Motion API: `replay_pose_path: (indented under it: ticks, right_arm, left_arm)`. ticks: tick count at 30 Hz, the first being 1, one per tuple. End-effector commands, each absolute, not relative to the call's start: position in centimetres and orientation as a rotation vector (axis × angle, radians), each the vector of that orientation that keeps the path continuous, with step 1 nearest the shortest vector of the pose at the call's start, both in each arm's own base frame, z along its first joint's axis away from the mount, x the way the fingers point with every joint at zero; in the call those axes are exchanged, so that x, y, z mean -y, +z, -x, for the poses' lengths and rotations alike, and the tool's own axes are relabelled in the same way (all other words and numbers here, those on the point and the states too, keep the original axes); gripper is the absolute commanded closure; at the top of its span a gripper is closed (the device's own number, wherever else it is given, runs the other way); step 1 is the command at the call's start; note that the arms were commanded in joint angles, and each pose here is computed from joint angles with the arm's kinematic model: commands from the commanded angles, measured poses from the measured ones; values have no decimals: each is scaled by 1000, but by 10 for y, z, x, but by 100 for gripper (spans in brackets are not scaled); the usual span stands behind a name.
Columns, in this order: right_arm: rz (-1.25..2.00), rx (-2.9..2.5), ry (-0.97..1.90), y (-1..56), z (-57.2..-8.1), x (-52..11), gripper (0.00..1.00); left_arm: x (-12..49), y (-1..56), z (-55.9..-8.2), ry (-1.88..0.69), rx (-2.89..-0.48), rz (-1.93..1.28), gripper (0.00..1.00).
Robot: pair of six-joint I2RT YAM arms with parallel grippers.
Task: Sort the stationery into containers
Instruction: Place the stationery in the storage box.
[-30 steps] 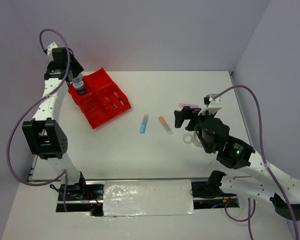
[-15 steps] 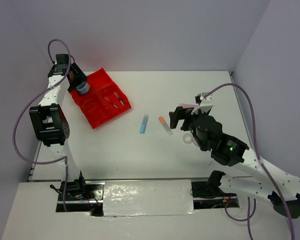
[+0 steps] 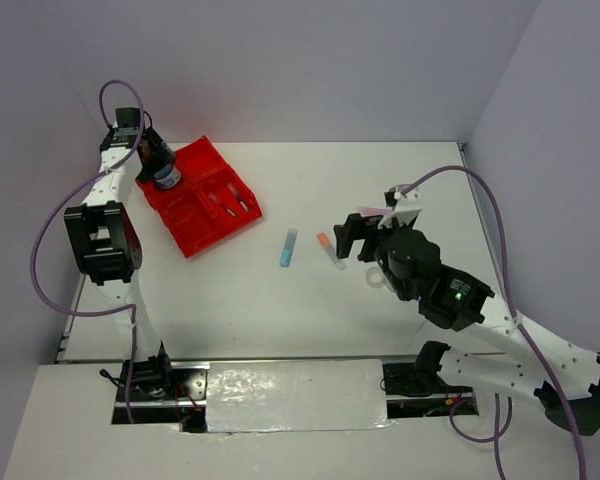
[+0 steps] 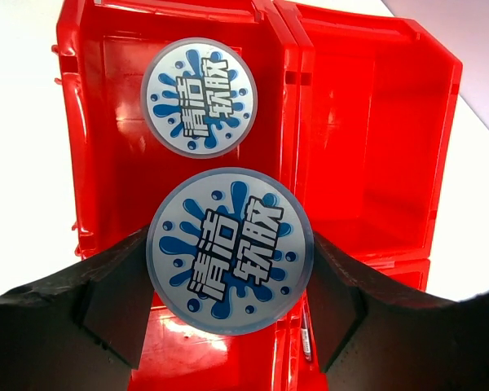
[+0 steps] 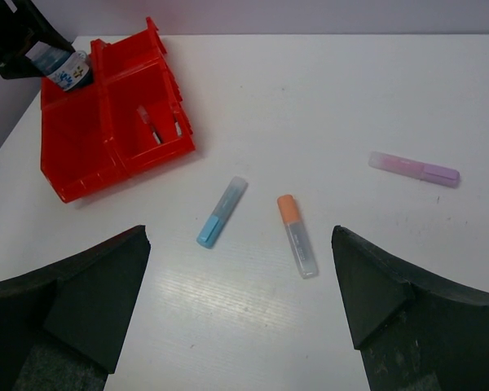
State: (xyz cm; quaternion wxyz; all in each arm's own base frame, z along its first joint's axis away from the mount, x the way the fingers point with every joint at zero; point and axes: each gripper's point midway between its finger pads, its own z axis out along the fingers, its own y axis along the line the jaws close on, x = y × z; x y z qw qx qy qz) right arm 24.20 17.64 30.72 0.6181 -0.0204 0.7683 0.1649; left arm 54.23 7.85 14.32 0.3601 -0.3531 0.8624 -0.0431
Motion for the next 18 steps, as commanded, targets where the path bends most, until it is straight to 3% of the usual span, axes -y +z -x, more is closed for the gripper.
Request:
replay_pose_path:
  ticks: [1, 4, 11, 18]
  right_arm:
    - [33, -1729, 406, 319, -245, -180, 0]
    - [42, -1733, 413, 318, -245, -182, 0]
    - [53, -1737, 426, 316, -245, -186, 0]
    - [59, -1733, 438, 317, -244, -187, 0]
  left_arm:
    - [-86, 150, -550, -102, -2170, 930, 91]
    - [-94, 149, -548, -52, -2160, 943, 78]
    - [-100, 147, -550, -20, -2151, 944, 62]
    - [-99, 134, -552, -23, -2166, 944, 33]
